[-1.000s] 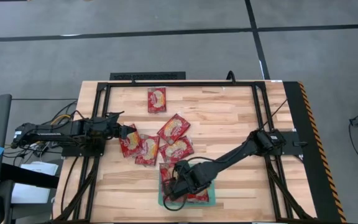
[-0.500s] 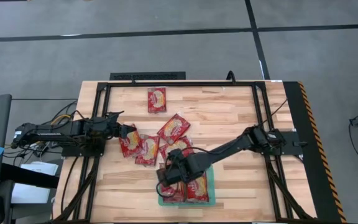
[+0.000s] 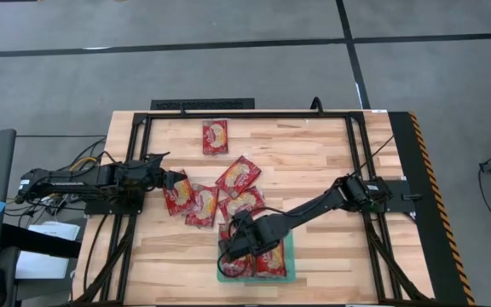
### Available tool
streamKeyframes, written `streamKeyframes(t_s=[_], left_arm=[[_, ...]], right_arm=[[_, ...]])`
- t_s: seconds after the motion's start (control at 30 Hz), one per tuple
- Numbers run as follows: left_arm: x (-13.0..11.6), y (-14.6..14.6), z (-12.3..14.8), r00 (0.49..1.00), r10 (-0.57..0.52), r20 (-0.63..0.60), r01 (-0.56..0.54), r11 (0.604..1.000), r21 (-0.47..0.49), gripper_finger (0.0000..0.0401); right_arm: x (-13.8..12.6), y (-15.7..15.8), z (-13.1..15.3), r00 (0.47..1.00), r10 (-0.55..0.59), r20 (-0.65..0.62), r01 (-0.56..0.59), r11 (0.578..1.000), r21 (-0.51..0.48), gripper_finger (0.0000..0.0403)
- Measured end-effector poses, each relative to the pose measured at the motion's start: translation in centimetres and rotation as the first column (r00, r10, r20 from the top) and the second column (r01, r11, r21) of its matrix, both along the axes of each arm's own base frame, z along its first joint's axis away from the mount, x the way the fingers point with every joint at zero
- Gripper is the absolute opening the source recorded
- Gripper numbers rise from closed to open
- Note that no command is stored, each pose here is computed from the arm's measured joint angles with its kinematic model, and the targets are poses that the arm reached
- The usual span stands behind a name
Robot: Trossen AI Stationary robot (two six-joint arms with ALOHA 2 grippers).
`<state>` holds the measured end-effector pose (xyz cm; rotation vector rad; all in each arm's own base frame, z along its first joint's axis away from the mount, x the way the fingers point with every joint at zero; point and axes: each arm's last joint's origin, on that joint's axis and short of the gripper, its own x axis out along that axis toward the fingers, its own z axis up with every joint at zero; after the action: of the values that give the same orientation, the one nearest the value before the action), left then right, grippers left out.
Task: Sort popcorn bags into baskets
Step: Put the red popcorn bag into the green bin
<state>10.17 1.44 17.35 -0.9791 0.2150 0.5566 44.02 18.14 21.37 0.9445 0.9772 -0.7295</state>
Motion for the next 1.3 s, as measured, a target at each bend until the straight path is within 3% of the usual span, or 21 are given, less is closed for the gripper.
streamKeyframes(t_s=[0.37,0.57,0.73,1.03,1.3], left_arm=[[0.0,0.0,0.0,1.0,0.008,0.007,-0.008,1.0,-0.012,0.024],[0.0,0.0,0.0,1.0,0.009,0.008,-0.009,1.0,-0.013,0.024],[0.0,0.0,0.0,1.0,0.008,0.011,-0.008,1.0,-0.013,0.024],[0.0,0.0,0.0,1.0,0.003,0.007,-0.003,1.0,-0.015,0.024],[0.0,0.0,0.0,1.0,-0.006,-0.002,0.006,1.0,0.002,0.024]], right_arm=[[-0.2,1.2,0.1,0.998,0.065,0.0,-0.065,0.996,0.065,0.0063],[-0.6,-0.2,2.9,0.999,0.005,0.048,-0.001,0.996,-0.088,0.0061],[0.2,-1.3,1.0,0.999,0.034,-0.026,-0.037,0.993,-0.109,0.0046],[0.3,-1.7,1.1,0.998,0.05,-0.031,-0.053,0.991,-0.119,0.0009],[1.1,-0.8,-1.6,0.996,0.064,-0.065,-0.067,0.996,-0.05,0.0028]])
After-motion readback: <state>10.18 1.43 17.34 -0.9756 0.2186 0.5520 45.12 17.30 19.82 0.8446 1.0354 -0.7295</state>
